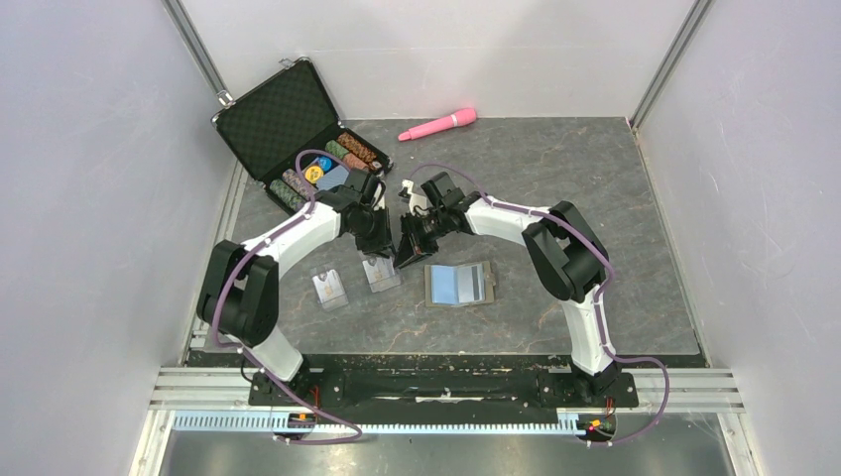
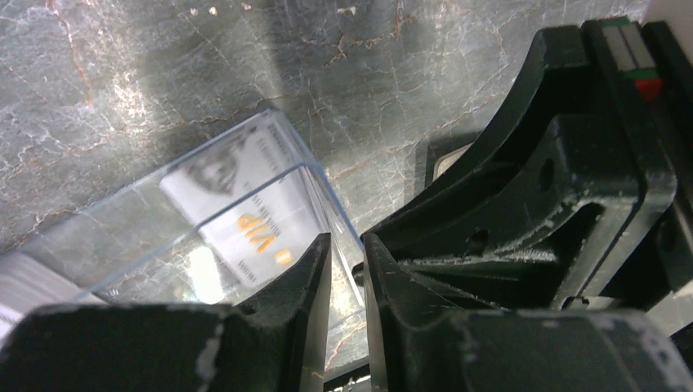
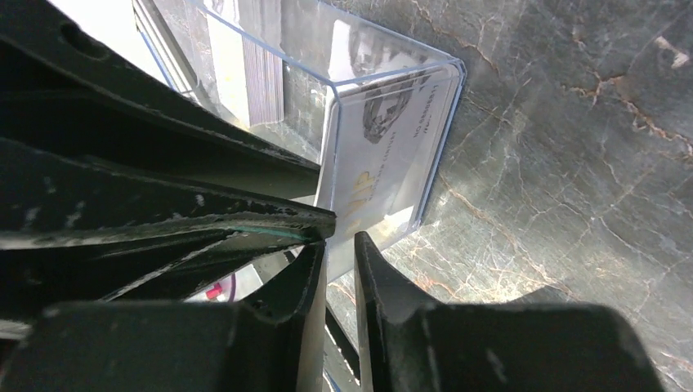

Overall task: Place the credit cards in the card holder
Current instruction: Pick up the credit card from the storage box.

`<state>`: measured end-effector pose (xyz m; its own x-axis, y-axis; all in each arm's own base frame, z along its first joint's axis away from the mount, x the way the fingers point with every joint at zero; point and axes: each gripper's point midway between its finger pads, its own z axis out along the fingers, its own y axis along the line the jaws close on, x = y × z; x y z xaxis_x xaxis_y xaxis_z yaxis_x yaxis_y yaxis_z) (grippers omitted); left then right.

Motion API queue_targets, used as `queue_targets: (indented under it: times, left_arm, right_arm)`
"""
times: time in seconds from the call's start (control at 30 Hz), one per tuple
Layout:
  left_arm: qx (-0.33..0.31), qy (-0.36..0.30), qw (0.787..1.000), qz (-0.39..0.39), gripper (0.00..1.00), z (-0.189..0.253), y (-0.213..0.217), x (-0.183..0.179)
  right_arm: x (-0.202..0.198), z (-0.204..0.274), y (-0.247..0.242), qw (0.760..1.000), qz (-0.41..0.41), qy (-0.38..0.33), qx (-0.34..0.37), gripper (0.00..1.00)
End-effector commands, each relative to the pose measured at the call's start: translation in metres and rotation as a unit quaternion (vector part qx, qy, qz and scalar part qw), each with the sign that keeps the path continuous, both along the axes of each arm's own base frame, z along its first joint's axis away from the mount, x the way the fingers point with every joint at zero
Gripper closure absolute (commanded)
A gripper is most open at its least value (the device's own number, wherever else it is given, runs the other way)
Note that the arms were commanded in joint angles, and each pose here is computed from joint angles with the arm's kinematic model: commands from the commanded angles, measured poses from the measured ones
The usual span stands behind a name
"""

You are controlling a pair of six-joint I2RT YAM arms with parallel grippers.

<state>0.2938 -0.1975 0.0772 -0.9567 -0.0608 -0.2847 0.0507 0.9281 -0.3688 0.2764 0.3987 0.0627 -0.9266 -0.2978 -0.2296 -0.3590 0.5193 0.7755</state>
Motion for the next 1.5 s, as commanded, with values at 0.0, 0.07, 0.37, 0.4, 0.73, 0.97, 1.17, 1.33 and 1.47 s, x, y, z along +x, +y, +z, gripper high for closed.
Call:
queue_targets:
  times: [0.0, 0.07, 0.37, 0.4, 0.73, 0.97, 1.17, 1.33, 1.47]
  left_arm:
    - [-0.029, 0.011, 1.000, 0.003, 0.74, -0.008, -0.014, -0.001]
    - [-0.018, 0.016, 1.000, 0.007, 0.76, -0.014, -0.010, -0.004]
    - [0.004, -0.001, 1.000, 0.009, 0.77, -0.007, 0.001, -0.005]
    - [0.006, -0.002, 1.000, 0.008, 0.76, -0.006, 0.002, -0.005]
    - [0.049, -0.017, 0.999, 0.017, 0.53, 0.006, 0.024, -0.014]
    - [0.082, -0.007, 0.996, 0.019, 0.81, -0.004, 0.041, -0.027]
    - [0.086, 0.015, 0.996, 0.026, 0.70, -0.019, 0.045, -0.038]
    - [0.073, 0.032, 0.996, 0.040, 0.45, -0.032, 0.044, -0.041]
    - [0.064, 0.057, 0.994, 0.061, 0.45, -0.050, 0.045, -0.043]
  right_arm:
    - [-0.017, 0.006, 0.003, 1.000, 0.023, -0.003, 0.004, 0.88]
    - [-0.016, 0.005, 0.002, 1.000, 0.022, -0.003, 0.004, 0.88]
    - [-0.015, 0.005, 0.002, 1.000, 0.021, -0.004, 0.003, 0.87]
    - [-0.016, 0.004, 0.003, 1.000, 0.022, -0.003, 0.003, 0.87]
    - [-0.017, 0.003, 0.002, 1.000, 0.023, -0.003, 0.002, 0.87]
    - [-0.017, 0.002, 0.001, 1.000, 0.024, -0.002, 0.003, 0.87]
    - [-0.019, 0.001, 0.000, 1.000, 0.025, -0.002, 0.000, 0.87]
    - [-0.019, 0.001, -0.001, 1.000, 0.024, -0.002, -0.001, 0.87]
    - [-0.020, 0.001, -0.001, 1.000, 0.024, -0.003, -0.001, 0.87]
